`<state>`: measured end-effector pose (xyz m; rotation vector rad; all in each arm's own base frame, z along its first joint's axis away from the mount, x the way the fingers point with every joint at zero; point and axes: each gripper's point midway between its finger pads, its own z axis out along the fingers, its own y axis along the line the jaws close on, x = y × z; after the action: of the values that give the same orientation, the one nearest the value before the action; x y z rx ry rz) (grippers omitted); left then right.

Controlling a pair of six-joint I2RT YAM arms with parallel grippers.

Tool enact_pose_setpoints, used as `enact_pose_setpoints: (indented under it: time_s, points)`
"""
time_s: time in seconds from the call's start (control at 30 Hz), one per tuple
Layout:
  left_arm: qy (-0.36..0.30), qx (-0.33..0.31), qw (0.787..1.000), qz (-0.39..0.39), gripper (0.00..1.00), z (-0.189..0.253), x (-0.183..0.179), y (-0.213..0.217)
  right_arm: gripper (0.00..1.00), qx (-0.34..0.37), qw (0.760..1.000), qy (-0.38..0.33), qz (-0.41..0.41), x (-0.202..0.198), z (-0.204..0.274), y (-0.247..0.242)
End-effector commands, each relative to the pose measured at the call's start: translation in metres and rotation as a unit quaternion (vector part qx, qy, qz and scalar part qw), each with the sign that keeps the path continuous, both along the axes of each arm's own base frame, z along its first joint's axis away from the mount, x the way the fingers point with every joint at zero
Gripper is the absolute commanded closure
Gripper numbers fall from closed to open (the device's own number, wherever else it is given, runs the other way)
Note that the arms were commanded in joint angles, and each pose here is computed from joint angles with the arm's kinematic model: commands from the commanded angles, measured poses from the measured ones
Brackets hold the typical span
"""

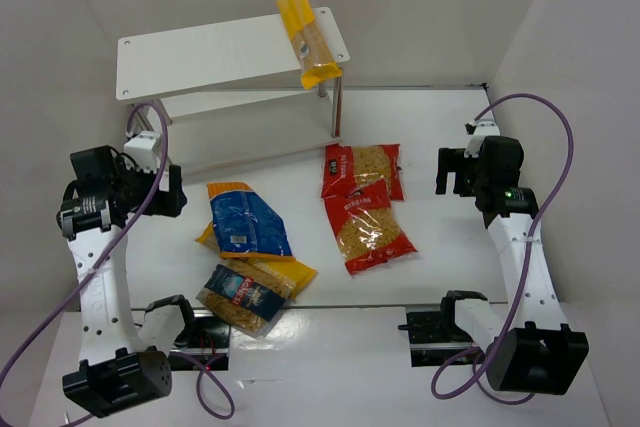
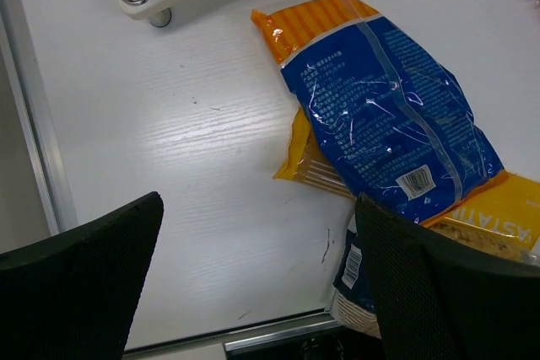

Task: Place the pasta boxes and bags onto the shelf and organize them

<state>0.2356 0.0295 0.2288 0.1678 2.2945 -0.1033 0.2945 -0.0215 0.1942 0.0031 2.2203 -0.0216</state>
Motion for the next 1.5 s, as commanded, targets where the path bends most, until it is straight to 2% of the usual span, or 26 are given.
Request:
enact_pose_setpoints:
  time_s: [0.0, 0.4, 0.57, 0.77, 0.87, 1.0, 1.1, 1.17, 1.3, 1.47]
  points:
    - [-0.016, 0.011, 0.999, -0.025, 0.0, 0.012, 0.002, -0.004, 0.0, -0.005, 1.0, -0.023, 0.004, 0.005, 0.009, -0.002]
    - [-0.007, 0.02, 0.999, -0.048, 0.0, 0.012, 0.003, -0.006, 0.0, -0.004, 0.999, -0.033, 0.014, 0.004, 0.014, 0.001]
    - [0.006, -0.031, 0.997, -0.075, 0.0, 0.008, 0.008, -0.023, 0.0, -0.001, 0.999, -0.029, 0.018, 0.003, 0.01, 0.003]
    - [-0.015, -0.096, 0.992, -0.081, 0.01, 0.024, 0.034, -0.039, 0.0, 0.0, 1.0, -0.024, 0.018, 0.004, 0.008, 0.003]
    - [0.0, -0.113, 0.989, -0.092, 0.03, 0.011, 0.04, -0.052, 0.0, 0.0, 1.0, -0.024, 0.012, 0.003, 0.008, 0.0]
    - [0.043, -0.086, 0.988, -0.12, 0.06, -0.017, 0.037, -0.067, 0.0, -0.001, 1.0, -0.024, 0.002, 0.003, 0.008, -0.006]
    - [0.055, -0.07, 0.988, -0.13, 0.06, -0.021, 0.033, -0.071, 0.0, 0.002, 1.0, -0.025, 0.006, 0.003, 0.008, -0.005]
    - [0.036, -0.053, 0.988, -0.138, 0.06, -0.01, 0.035, -0.072, 0.0, 0.001, 0.999, -0.03, 0.019, 0.004, 0.012, -0.003]
    - [-0.005, -0.015, 0.993, -0.113, 0.06, 0.016, 0.032, -0.059, 0.0, 0.019, 0.995, -0.011, 0.097, 0.0, 0.01, 0.022]
    - [-0.006, 0.026, 0.998, -0.056, 0.03, 0.017, 0.031, -0.037, 0.0, 0.032, 0.978, 0.038, 0.205, 0.0, -0.012, 0.066]
